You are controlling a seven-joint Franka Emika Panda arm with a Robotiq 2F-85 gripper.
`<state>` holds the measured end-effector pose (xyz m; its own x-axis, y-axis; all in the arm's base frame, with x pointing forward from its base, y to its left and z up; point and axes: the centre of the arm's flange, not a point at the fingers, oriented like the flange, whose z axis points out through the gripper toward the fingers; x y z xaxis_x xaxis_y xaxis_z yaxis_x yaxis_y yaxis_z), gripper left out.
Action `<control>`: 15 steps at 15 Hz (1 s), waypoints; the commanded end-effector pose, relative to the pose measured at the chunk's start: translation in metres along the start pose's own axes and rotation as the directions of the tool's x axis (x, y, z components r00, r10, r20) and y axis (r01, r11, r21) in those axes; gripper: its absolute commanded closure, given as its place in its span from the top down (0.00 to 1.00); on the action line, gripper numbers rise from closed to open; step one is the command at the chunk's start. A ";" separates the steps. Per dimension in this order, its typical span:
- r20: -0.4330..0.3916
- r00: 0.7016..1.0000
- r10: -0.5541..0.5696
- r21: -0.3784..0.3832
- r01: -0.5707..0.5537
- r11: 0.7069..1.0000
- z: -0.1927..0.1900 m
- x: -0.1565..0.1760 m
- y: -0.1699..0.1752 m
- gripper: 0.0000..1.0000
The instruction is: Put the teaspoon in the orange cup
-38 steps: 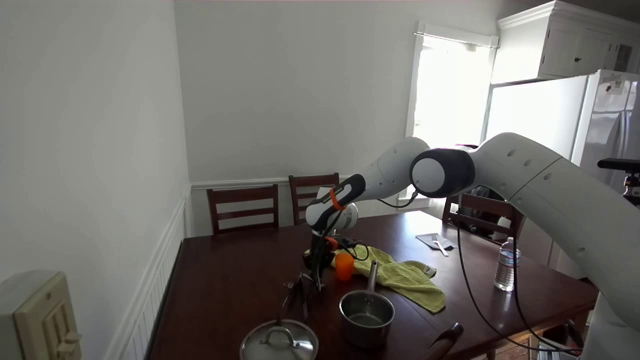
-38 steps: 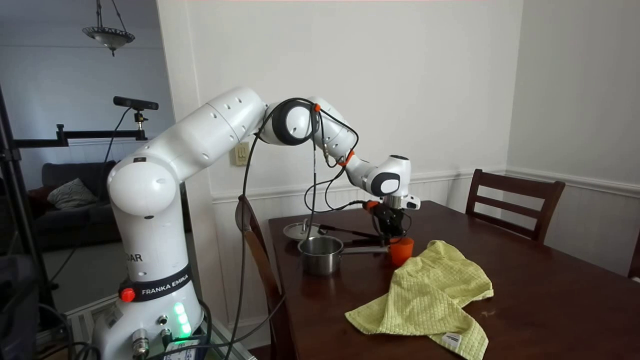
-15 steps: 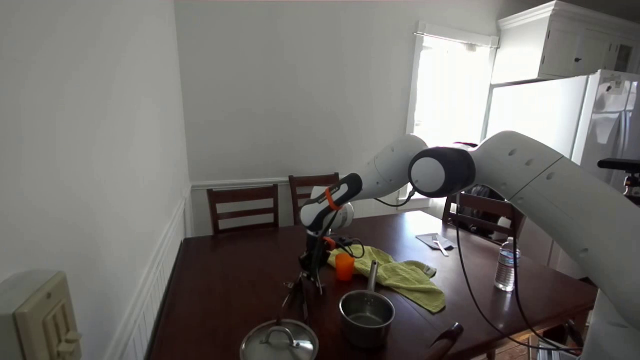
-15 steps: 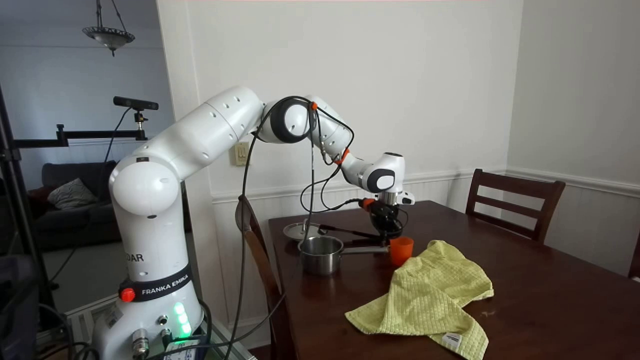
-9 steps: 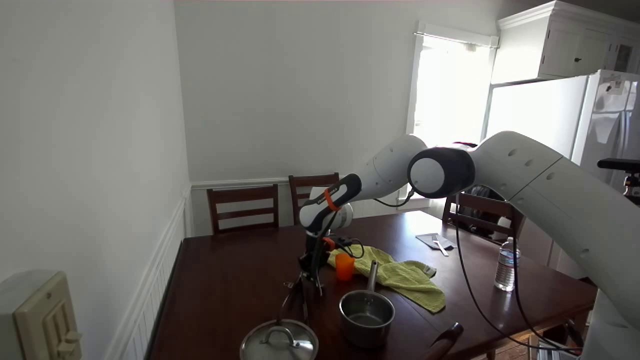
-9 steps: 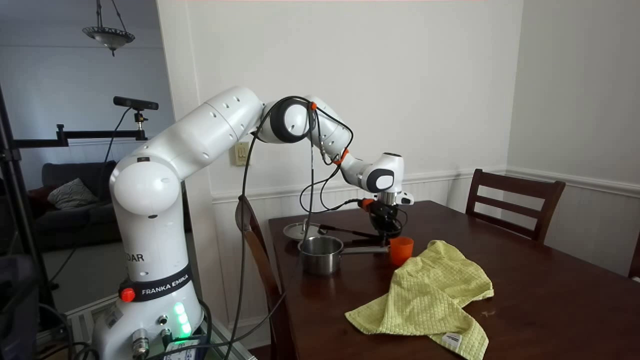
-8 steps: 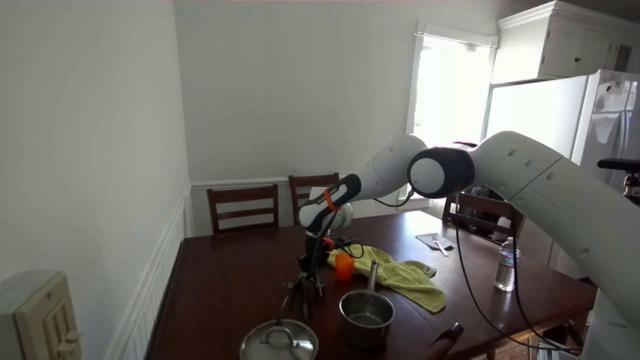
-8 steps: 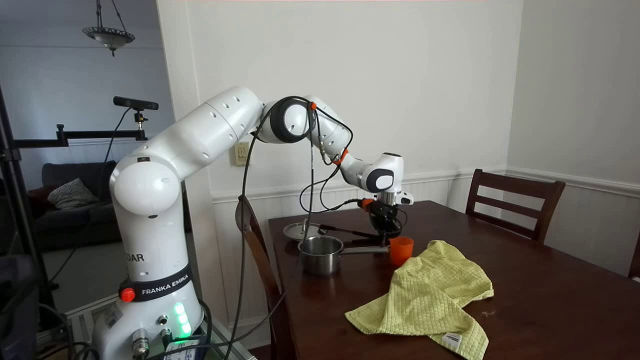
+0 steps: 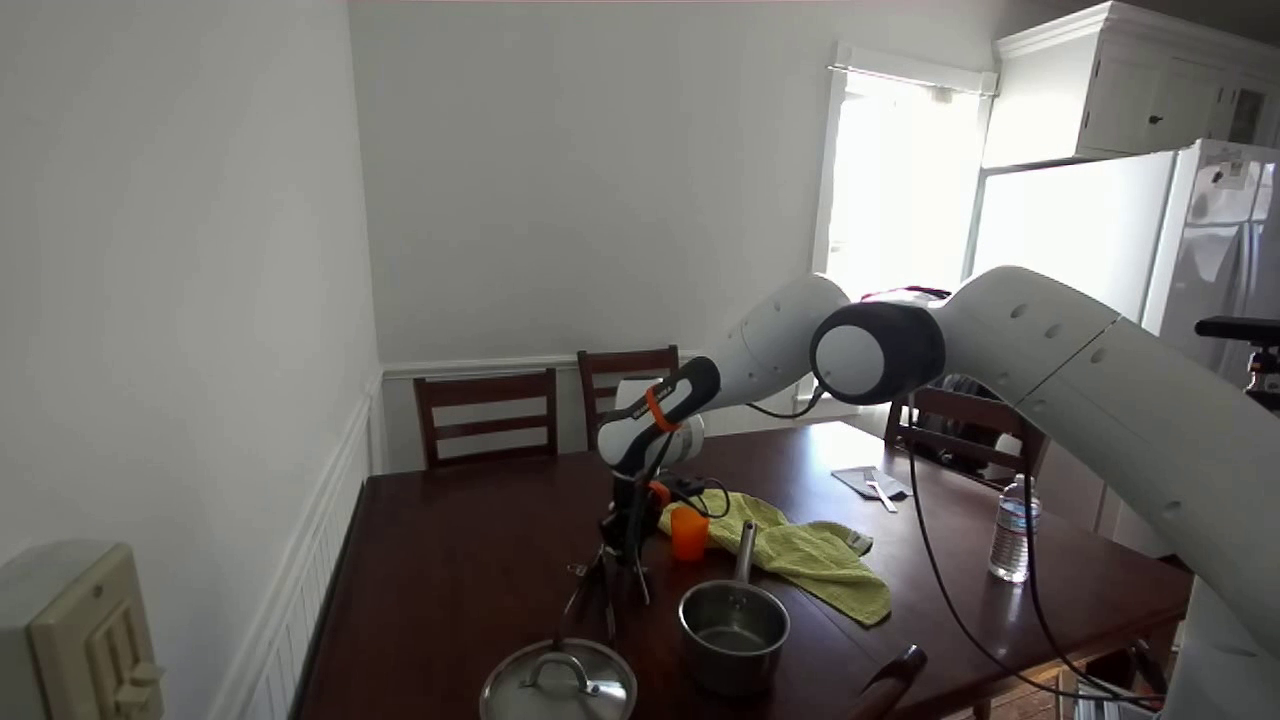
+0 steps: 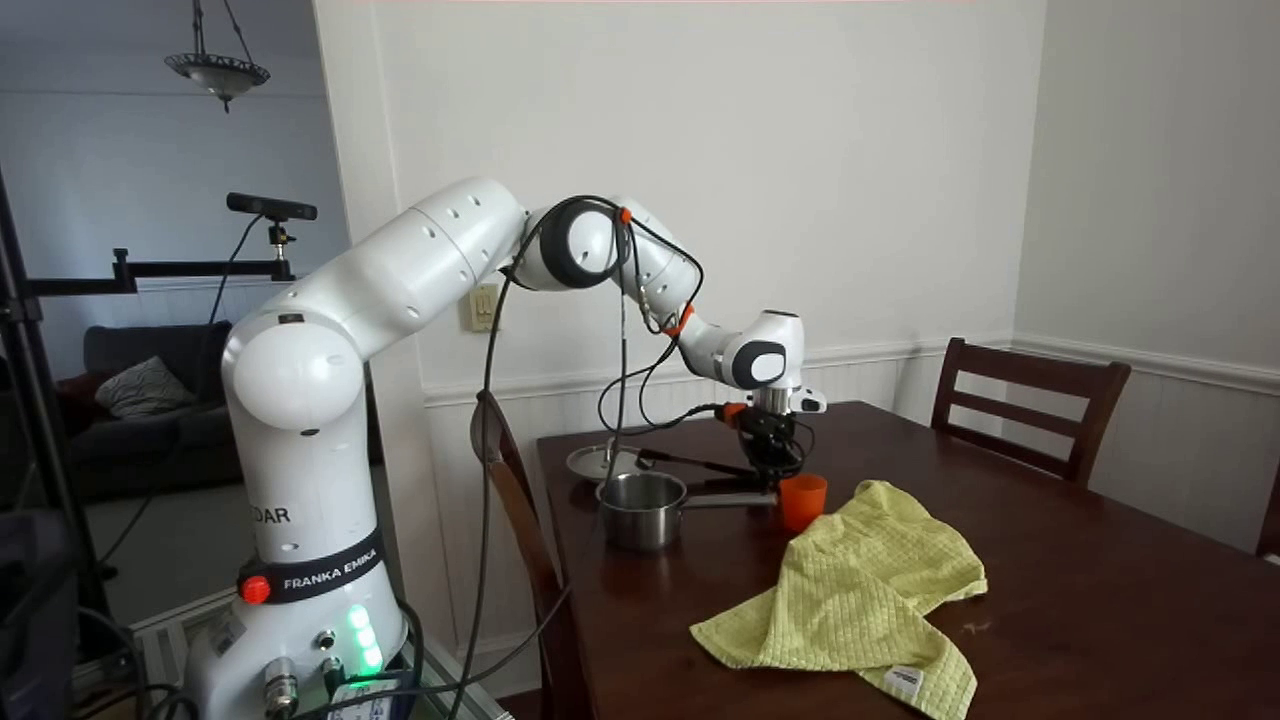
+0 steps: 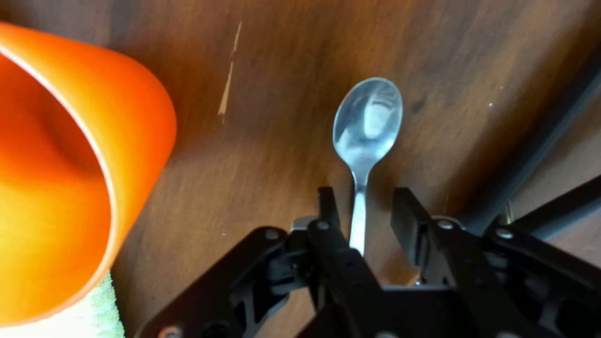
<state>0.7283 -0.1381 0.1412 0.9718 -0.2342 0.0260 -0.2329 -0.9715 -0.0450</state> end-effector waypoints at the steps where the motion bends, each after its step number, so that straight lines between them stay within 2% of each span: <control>1: -0.041 0.999 0.013 -0.033 -0.015 0.999 0.007 0.010 -0.003 0.37; 3: -0.083 0.996 0.015 -0.027 -0.017 0.999 0.006 0.016 -0.006 0.33; 4: -0.095 0.995 0.014 -0.027 -0.016 0.999 0.006 0.019 -0.008 0.27; 5: -0.100 0.995 0.010 -0.024 -0.013 1.000 0.007 0.021 -0.010 0.20; 6: -0.094 0.996 0.003 -0.023 -0.005 1.000 0.008 0.021 -0.012 0.04; 7: -0.084 0.996 -0.002 -0.024 0.000 1.000 0.011 0.021 -0.014 0.00; 12: -0.055 0.998 -0.008 -0.025 0.006 1.000 0.013 0.017 -0.013 0.02; 14: -0.068 0.998 -0.011 -0.008 0.011 1.000 -0.001 0.010 -0.008 0.02; 15: -0.097 0.995 -0.011 -0.005 0.011 1.000 -0.021 -0.003 0.000 0.02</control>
<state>0.7438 -0.1283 0.1381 0.9685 -0.2276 0.1009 -0.2249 -0.9737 -0.0377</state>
